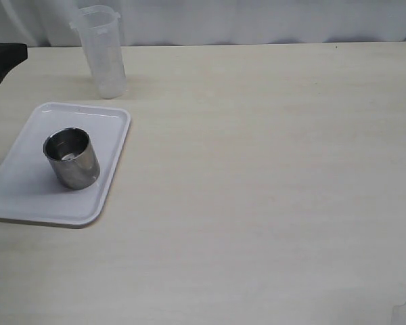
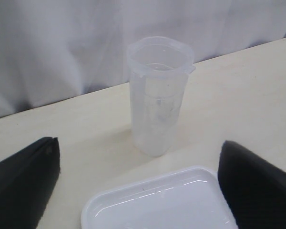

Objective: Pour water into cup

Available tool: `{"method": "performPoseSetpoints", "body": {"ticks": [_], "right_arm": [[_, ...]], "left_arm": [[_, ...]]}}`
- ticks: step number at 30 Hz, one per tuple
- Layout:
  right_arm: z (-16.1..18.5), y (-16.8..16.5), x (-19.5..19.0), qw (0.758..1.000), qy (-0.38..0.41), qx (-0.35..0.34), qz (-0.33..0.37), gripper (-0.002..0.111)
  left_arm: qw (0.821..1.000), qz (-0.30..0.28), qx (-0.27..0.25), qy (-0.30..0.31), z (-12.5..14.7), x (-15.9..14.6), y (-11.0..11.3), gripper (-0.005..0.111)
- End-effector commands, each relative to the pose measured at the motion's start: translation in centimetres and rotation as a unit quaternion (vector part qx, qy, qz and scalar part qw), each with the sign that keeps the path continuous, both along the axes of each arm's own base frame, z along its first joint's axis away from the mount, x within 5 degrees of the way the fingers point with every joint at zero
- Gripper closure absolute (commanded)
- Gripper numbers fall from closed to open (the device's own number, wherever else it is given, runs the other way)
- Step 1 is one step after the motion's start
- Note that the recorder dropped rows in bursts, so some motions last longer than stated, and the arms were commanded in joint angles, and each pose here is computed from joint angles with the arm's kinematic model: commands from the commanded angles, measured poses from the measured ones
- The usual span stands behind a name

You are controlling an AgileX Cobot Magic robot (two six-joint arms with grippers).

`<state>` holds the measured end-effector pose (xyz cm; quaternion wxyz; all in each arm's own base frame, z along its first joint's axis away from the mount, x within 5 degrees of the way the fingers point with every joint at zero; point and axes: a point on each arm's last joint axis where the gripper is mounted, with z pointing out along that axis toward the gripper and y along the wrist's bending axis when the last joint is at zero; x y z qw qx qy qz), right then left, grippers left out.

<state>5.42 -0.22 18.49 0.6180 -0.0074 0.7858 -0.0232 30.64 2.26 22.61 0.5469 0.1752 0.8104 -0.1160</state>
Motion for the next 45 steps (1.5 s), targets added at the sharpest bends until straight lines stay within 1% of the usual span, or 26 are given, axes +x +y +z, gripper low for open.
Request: {"method": "performPoseSetpoints", "body": {"ticks": [1, 14, 18, 26, 30, 35, 41, 45], "right_arm": [[-0.1, 0.0, 0.0, 1.0, -0.001, -0.002, -0.002, 0.104], [-0.1, 0.0, 0.0, 1.0, -0.001, -0.002, -0.002, 0.104], [-0.1, 0.0, 0.0, 1.0, -0.001, -0.002, -0.002, 0.104], [-0.1, 0.0, 0.0, 1.0, -0.001, -0.002, -0.002, 0.104], [-0.1, 0.0, 0.0, 1.0, -0.001, -0.002, -0.002, 0.104], [-0.1, 0.0, 0.0, 1.0, -0.001, -0.002, -0.002, 0.104], [-0.1, 0.0, 0.0, 1.0, -0.001, -0.002, 0.003, 0.104], [-0.1, 0.1, 0.0, 1.0, -0.001, -0.002, 0.013, 0.104]], "left_arm": [[1.0, -0.001, -0.007, -0.002, 0.1, -0.1, -0.1, 0.023], [1.0, -0.001, -0.007, -0.002, 0.1, -0.1, -0.1, 0.023], [1.0, 0.012, 0.002, 0.005, -0.1, -0.1, 0.2, 0.023], [1.0, 0.013, 0.004, -0.006, 0.7, -3.3, -0.6, 0.023], [0.999, 0.014, 0.013, -0.042, 2.4, -6.4, -1.4, 0.023], [0.991, 0.014, 0.033, -0.128, 5.6, -10.6, -2.4, 0.023], [0.977, 0.014, 0.052, -0.208, 8.6, -13.5, -3.1, 0.023], [0.972, 0.014, 0.056, -0.227, 9.3, -14.2, -3.3, 0.023]]}}
